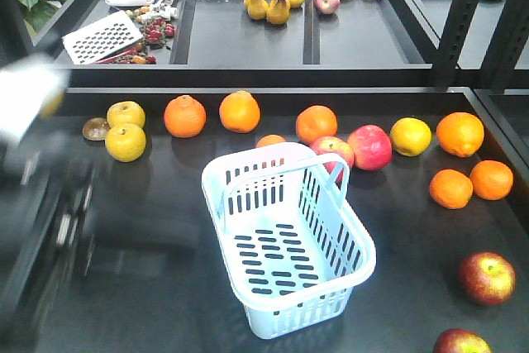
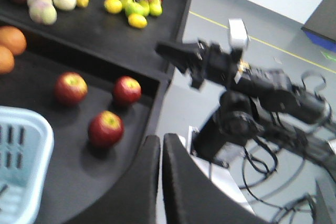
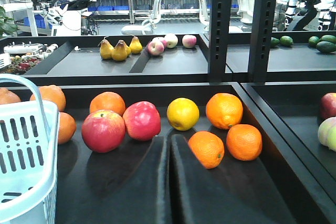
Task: Pick three apples into basket with both arms
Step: 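Open the left gripper, release the basket handle and withdraw the arm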
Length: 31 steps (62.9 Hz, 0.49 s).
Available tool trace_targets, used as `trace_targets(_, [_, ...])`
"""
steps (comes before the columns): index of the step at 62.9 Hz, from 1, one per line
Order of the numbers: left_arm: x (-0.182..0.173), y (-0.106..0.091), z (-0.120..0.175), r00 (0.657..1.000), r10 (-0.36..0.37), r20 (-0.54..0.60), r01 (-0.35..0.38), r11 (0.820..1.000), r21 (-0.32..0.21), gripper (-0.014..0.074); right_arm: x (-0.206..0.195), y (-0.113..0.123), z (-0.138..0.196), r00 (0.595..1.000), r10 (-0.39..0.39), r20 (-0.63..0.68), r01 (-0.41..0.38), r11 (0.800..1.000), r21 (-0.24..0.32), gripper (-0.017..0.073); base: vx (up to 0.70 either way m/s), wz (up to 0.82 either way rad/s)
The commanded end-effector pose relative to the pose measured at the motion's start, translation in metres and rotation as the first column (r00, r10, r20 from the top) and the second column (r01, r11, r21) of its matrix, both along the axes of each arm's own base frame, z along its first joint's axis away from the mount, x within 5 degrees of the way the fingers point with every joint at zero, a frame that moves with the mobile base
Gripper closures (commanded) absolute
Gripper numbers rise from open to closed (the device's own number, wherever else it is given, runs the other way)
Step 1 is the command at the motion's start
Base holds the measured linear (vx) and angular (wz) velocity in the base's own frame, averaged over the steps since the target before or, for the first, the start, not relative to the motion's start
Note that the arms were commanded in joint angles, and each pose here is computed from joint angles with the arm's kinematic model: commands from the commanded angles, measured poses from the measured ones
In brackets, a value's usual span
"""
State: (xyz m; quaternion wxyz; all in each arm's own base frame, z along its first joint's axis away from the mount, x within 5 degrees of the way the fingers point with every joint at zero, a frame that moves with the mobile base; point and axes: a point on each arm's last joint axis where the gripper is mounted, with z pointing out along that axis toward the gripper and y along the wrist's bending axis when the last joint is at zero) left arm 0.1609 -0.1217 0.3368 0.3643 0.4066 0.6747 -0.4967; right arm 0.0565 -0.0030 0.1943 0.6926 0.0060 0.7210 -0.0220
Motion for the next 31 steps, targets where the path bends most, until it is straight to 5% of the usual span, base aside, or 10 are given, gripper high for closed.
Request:
trace_targets(1, [-0.032, 0.007, -0.017, 0.999, -0.042, 0.03, 0.041, 0.998, 0.047, 0.0602, 0.0, 0.001, 0.003, 0.997, 0.01, 0.073, -0.01, 1.0, -0.013, 0.0564, 0.0, 0.0])
trace_targets(21, [-0.067, 0.028, -0.074, 0.968, 0.242, 0.067, -0.248, 0.962, 0.114, 0.0602, 0.0, 0.001, 0.003, 0.997, 0.01, 0.075, -0.011, 1.0, 0.009, 0.0564, 0.0, 0.0])
trace_targets(26, [-0.071, 0.03, -0.075, 0.959, 0.266, 0.094, -0.275, 0.956, 0.107, 0.0602, 0.0, 0.001, 0.005, 0.995, 0.009, 0.102, -0.023, 0.991, 0.134, 0.0564, 0.0, 0.0])
trace_targets(31, [-0.073, 0.031, -0.073, 0.953, 0.278, 0.119, -0.29, 0.952, 0.097, 0.0601, -0.001, 0.002, 0.01, 0.988, 0.001, 0.157, -0.055, 0.938, 0.341, 0.0564, 0.0, 0.0])
